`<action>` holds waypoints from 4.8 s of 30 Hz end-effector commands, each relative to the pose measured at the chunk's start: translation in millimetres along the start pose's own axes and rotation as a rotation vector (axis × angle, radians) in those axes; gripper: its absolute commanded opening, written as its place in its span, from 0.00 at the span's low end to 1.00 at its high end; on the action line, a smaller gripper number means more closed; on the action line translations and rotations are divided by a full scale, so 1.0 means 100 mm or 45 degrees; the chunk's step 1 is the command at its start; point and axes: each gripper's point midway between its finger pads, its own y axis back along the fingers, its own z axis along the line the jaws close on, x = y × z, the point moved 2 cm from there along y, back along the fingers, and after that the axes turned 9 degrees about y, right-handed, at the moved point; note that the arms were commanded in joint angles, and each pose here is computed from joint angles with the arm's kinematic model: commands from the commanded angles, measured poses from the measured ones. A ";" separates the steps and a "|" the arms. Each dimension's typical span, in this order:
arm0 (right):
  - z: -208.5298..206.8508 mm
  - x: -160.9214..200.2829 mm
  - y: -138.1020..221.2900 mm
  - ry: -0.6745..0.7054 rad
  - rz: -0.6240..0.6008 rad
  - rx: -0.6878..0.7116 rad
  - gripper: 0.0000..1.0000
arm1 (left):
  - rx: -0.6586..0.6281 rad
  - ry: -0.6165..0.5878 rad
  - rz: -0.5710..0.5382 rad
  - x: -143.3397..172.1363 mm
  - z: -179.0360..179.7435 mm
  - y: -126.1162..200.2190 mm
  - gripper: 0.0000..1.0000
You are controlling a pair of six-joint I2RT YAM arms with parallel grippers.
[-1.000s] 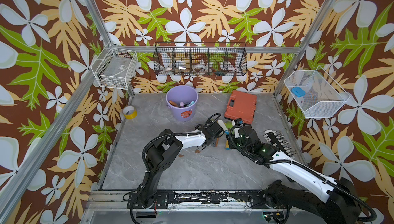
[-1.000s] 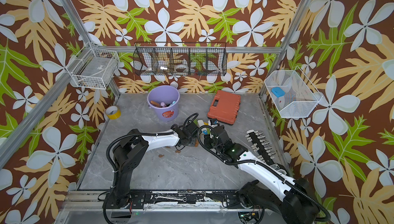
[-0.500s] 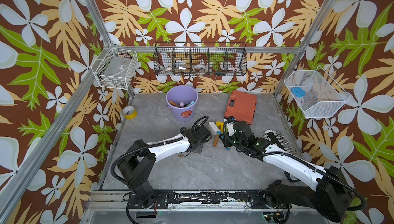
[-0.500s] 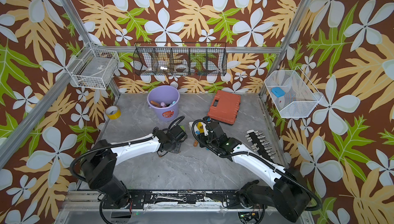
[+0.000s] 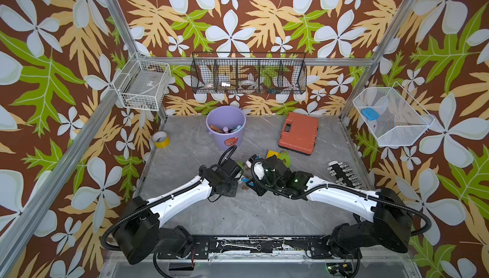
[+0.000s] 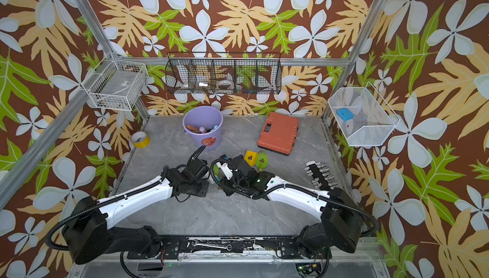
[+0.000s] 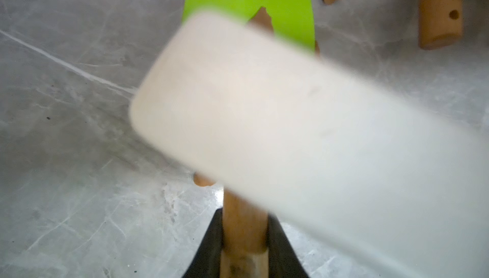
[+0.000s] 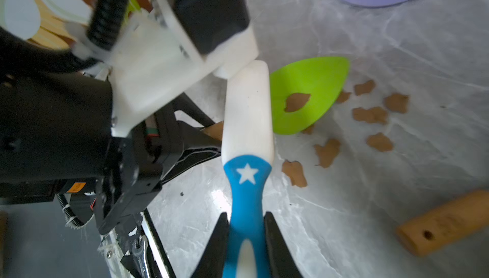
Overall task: Brush the soil off the hand trowel and place it into the bucket
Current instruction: Brush off the soil from the hand trowel.
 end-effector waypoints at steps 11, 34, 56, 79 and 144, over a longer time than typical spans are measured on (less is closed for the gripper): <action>-0.58 -0.11 0.24 -0.044 -0.071 0.351 0.00 | 0.058 -0.004 0.005 -0.02 -0.07 0.07 0.00; -0.08 0.02 0.21 0.033 0.008 0.095 0.00 | 0.014 -0.016 -0.018 -0.10 -0.05 0.10 0.00; -0.79 0.11 0.10 -0.043 0.052 0.341 0.00 | 0.105 0.031 -0.022 -0.03 -0.08 0.23 0.00; 0.15 -0.14 0.02 0.160 -0.008 0.013 0.00 | 0.102 0.069 -0.033 0.00 -0.04 0.28 0.00; -0.93 -0.39 0.82 -0.295 -0.396 0.412 0.00 | 1.088 0.715 -0.360 -0.52 -0.22 0.92 0.00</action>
